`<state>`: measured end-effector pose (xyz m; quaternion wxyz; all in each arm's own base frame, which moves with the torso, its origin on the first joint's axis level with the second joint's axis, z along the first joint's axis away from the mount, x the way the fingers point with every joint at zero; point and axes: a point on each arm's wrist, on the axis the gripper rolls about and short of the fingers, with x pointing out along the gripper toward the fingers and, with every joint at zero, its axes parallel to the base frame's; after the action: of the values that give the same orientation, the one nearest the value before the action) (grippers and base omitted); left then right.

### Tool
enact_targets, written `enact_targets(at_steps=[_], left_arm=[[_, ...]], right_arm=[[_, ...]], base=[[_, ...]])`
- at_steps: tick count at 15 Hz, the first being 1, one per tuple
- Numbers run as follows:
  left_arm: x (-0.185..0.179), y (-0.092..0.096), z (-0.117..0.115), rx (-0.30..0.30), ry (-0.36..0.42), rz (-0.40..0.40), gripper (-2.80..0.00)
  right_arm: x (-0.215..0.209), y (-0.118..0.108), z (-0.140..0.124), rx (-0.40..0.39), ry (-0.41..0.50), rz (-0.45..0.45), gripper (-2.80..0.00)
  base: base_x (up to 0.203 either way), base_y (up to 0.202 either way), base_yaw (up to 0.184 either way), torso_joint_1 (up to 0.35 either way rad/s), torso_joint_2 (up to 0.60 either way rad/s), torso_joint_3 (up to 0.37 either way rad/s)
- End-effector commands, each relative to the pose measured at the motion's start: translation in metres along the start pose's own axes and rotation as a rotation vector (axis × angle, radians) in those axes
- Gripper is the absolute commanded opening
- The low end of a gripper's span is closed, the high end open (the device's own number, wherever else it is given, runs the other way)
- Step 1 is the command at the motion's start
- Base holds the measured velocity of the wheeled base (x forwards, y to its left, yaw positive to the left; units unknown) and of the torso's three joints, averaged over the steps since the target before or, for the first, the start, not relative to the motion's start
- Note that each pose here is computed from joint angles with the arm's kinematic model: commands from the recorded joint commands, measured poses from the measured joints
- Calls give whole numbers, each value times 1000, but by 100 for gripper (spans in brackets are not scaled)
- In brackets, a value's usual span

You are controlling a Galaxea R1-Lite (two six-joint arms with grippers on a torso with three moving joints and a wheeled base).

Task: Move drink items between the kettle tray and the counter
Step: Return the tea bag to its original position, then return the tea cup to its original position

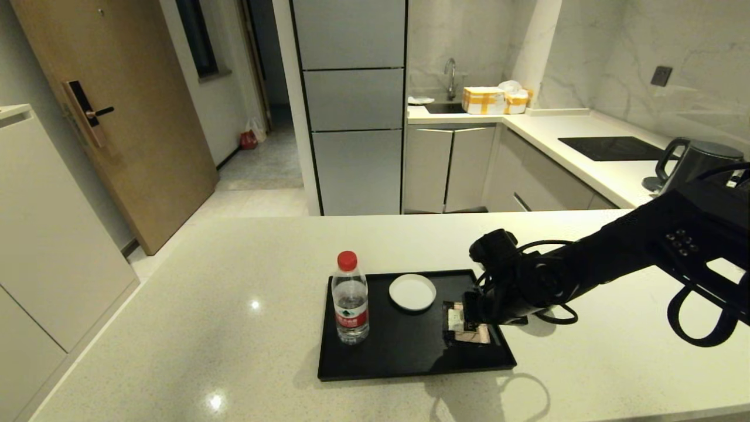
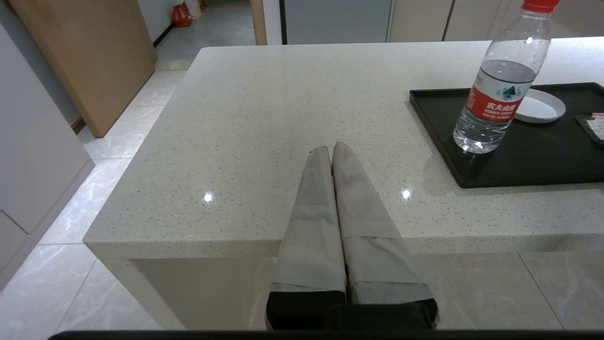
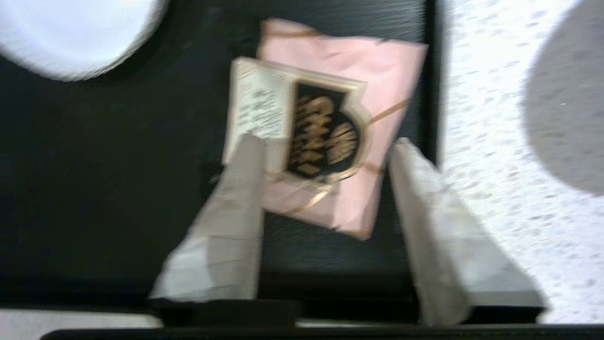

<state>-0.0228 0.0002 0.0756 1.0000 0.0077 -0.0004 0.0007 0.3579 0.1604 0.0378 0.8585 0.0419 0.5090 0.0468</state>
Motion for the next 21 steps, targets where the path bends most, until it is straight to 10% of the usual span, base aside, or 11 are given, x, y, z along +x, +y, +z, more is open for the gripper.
enact_targets(at_steps=[1, 7, 20, 21], left_arm=[[0, 0, 0, 0, -1, 0, -280], [0, 0, 0, 0, -1, 0, -280], [0, 0, 0, 0, -1, 0, -280], [0, 0, 0, 0, -1, 0, -280]], right_arm=[[-2, 4, -2, -9, -1, 6, 0], [-89, -5, -3, 45, -128, 67, 0], [-225, -69, -113, 252, -270, 30, 0], [-224, -72, -119, 252, -256, 25, -60]], base=[[0, 0, 0, 0, 0, 0], [0, 0, 0, 0, 0, 0], [0, 0, 0, 0, 0, 0], [0, 0, 0, 0, 0, 0]])
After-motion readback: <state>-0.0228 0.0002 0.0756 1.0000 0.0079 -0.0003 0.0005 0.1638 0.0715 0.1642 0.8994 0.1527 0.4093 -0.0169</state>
